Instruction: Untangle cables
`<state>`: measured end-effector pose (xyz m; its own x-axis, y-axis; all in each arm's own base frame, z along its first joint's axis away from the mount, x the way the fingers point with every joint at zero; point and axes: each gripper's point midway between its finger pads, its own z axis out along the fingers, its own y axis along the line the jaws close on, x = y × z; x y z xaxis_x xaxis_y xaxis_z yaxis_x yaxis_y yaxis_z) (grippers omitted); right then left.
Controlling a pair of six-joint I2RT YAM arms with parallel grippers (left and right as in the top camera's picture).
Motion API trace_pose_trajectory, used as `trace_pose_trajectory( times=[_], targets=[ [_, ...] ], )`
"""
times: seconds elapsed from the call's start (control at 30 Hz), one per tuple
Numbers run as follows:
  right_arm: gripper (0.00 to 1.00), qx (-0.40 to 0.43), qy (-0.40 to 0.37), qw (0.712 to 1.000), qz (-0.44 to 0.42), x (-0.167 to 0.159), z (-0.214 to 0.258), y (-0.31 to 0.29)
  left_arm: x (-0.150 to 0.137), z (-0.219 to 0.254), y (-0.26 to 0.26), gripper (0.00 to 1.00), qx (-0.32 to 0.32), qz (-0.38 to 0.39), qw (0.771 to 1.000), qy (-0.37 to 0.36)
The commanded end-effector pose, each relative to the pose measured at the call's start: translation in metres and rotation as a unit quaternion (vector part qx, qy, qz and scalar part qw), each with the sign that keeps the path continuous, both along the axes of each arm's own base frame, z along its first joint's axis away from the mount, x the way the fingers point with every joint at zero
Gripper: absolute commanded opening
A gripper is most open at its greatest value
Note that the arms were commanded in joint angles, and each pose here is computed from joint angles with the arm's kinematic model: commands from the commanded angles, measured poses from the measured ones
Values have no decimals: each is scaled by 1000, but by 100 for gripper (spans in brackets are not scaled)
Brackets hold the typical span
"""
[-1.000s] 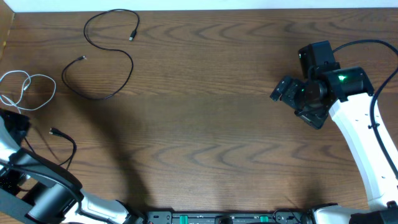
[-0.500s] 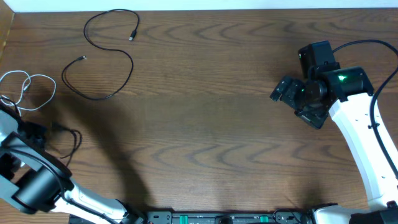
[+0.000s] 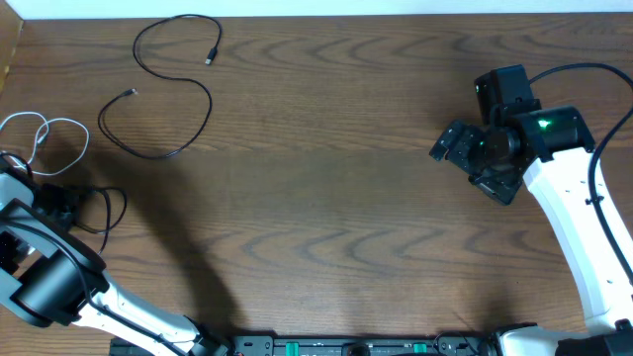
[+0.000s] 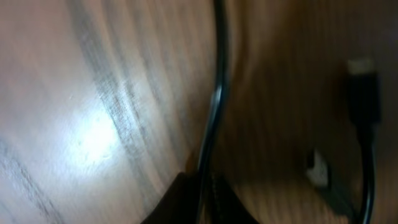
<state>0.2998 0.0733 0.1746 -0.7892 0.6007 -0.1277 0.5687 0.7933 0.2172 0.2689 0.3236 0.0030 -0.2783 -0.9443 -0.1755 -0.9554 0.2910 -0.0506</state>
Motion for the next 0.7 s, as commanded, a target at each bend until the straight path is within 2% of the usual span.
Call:
trace_pose_trajectory(
  times=[0.0, 0.07, 0.17, 0.27, 0.3, 0.4, 0.53, 0.67],
  targets=[
    [99, -9, -1, 1000, -2, 0, 0, -2, 13, 21, 5, 46, 8, -22, 999, -27],
    [99, -9, -1, 1000, -2, 0, 0, -2, 13, 30, 5, 56, 14, -22, 999, -30],
    [99, -9, -1, 1000, -2, 0, 0, -2, 12, 53, 5, 66, 30, -21, 998, -43],
    [99, -9, -1, 1000, -2, 0, 0, -2, 10, 93, 2, 82, 58, -22, 996, -66],
    [99, -9, -1, 1000, -2, 0, 0, -2, 9, 105, 1, 84, 66, -22, 995, -73],
    [99, -9, -1, 1000, -2, 0, 0, -2, 3, 149, -8, 87, 95, -22, 990, -102],
    [99, -9, -1, 1000, -2, 0, 0, -2, 2, 194, -34, 87, 95, -39, 982, -158],
    [99, -9, -1, 1000, -2, 0, 0, -2, 21, 240, -76, 87, 58, -90, 957, -271]
  ],
)
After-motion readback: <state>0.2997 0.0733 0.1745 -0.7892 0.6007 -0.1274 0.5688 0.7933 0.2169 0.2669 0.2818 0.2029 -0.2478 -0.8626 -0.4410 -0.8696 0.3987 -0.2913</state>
